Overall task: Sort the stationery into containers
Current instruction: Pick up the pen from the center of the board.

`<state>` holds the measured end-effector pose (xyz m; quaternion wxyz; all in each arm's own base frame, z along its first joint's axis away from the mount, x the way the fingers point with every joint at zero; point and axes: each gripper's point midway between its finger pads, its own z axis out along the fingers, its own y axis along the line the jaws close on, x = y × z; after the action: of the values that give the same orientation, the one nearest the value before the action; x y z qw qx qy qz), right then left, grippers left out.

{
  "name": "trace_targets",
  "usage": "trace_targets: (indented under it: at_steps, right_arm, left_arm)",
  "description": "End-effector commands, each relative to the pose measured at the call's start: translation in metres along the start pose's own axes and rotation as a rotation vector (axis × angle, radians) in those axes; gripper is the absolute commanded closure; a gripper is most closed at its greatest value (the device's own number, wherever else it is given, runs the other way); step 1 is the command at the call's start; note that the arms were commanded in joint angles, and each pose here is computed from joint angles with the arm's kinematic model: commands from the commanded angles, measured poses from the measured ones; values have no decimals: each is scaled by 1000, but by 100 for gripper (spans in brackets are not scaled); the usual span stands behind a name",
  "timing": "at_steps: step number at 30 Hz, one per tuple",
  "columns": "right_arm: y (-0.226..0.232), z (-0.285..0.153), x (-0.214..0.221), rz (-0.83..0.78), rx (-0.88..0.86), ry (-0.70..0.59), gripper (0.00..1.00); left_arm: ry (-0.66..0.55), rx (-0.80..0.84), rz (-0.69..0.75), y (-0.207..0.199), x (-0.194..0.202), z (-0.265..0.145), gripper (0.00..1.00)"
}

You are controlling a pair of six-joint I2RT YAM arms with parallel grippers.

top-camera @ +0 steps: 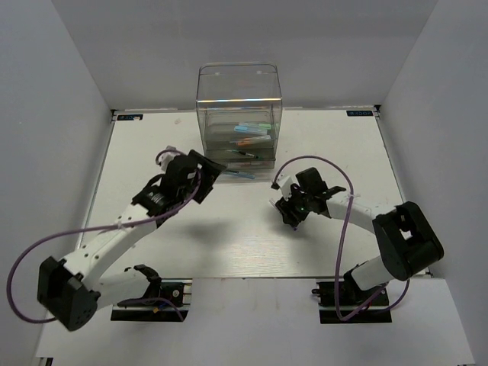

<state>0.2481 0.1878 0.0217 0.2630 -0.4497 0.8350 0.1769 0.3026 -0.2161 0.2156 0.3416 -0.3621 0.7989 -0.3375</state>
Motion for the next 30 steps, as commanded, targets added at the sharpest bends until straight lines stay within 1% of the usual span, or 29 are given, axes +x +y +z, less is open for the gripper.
trace_targets:
  at_steps: [1,2,3,4,5,6,8,9,11,12,13,14,15,16,17,18,20,21,22,25,26,27,29,30]
  right_arm:
    - [-10,5,-11,-20,68,16,46]
    - [-12,6,-11,-24,79,22,48]
    - [-14,6,-8,-22,92,35,48]
    - [-10,9,-5,-31,85,50,50]
    - [-9,10,-4,-35,88,57,52]
    - [-8,11,-4,-44,89,61,58]
    - [-4,11,1,-49,82,76,66]
    - [-4,11,1,-59,78,75,75]
    - [1,7,1,-75,52,74,85]
    - [6,5,0,-84,24,72,93]
    - [8,3,-3,-131,4,66,96]
    - [8,-4,-12,-157,6,39,100]
    - [8,-6,-16,-197,-5,26,100]
    - [4,-12,-32,-244,2,-11,100]
    - [3,-21,-44,-301,13,-51,100]
    - [0,-27,-59,-335,25,-90,100]
    - [-5,-43,-88,-456,62,-172,100]
    - [-3,-47,-98,-488,59,-204,100]
    - [-7,-57,-121,-559,84,-252,100]
    - [-12,-64,-153,-695,109,-316,100]
    - [-14,-70,-169,-737,128,-344,100]
    - [-20,-64,-178,-750,129,-338,100]
    - [-25,-67,-205,-801,146,-361,100]
    - [-29,-59,-206,-799,142,-345,100]
  left_arm:
    - [-24,-26,82,43,0,-10,8]
    - [-39,-13,78,47,-2,-14,6]
    - [-68,13,56,46,-8,-24,2]
    - [-65,1,50,58,-6,-24,0]
    - [-81,12,46,59,-8,-26,0]
    - [-83,16,45,62,-8,-28,0]
    - [-89,39,39,67,-8,-30,0]
    - [-78,42,39,69,-5,-28,0]
    - [-40,103,30,69,5,-27,0]
    - [-18,98,33,82,14,-20,0]
    - [-1,172,-3,70,17,-22,0]
    - [19,161,-16,84,25,-16,0]
    - [29,172,-37,85,28,-15,0]
    - [34,211,-68,79,29,-15,0]
    - [46,205,-66,88,33,-12,0]
    - [45,216,-79,85,32,-13,0]
    - [47,208,-77,87,33,-11,0]
    - [52,183,-73,93,35,-8,0]
    - [54,173,-62,96,36,-8,0]
    - [62,175,-52,95,38,-7,0]
    - [61,175,-41,96,38,-7,0]
    - [66,186,-25,92,38,-8,0]
    - [62,191,12,90,37,-9,0]
    - [65,172,31,95,38,-7,0]
